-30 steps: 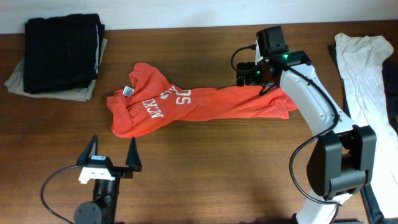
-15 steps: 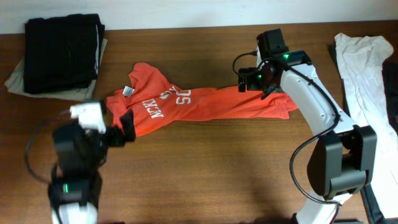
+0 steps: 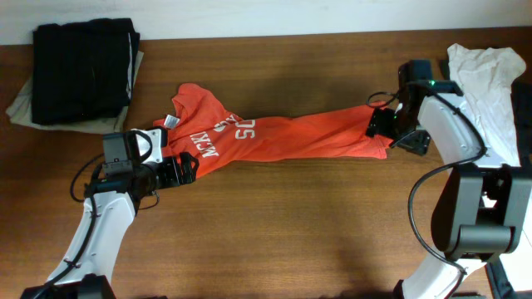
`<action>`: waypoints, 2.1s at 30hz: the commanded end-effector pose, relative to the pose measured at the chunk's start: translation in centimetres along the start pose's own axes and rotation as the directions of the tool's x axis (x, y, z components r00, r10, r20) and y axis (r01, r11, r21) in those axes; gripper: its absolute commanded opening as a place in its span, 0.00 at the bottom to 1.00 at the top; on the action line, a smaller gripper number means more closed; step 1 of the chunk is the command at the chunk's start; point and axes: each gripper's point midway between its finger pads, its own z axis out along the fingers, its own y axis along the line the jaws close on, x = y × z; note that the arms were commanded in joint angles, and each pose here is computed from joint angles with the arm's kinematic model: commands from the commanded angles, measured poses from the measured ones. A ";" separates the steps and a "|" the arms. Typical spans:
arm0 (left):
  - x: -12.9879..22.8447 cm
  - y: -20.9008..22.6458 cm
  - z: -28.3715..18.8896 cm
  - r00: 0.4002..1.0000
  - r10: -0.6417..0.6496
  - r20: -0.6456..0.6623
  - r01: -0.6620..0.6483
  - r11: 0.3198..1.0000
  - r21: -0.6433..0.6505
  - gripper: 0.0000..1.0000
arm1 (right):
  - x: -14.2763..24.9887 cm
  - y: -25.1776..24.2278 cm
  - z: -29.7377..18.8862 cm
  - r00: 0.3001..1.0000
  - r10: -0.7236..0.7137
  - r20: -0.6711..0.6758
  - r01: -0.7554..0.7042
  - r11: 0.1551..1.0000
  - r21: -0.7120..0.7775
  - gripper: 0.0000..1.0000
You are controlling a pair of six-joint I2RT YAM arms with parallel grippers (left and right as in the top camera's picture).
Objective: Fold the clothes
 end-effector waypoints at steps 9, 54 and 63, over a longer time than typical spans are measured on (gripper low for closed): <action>-0.6 -0.3 -0.1 1.000 0.014 0.010 -0.014 1.000 0.018 0.99 | 0.9 0.5 4.6 0.998 -0.001 0.059 0.005 0.998 -0.058 0.73; 4.2 -5.6 2.8 0.980 0.056 -0.190 -0.010 0.972 0.236 0.99 | -8.8 1.6 -24.8 0.813 0.155 0.562 0.029 0.952 -0.304 0.04; 5.0 -15.1 5.2 0.948 0.304 -0.091 -0.239 0.873 0.425 0.99 | -7.3 1.9 -23.3 0.864 0.134 0.485 0.026 0.951 -0.309 0.04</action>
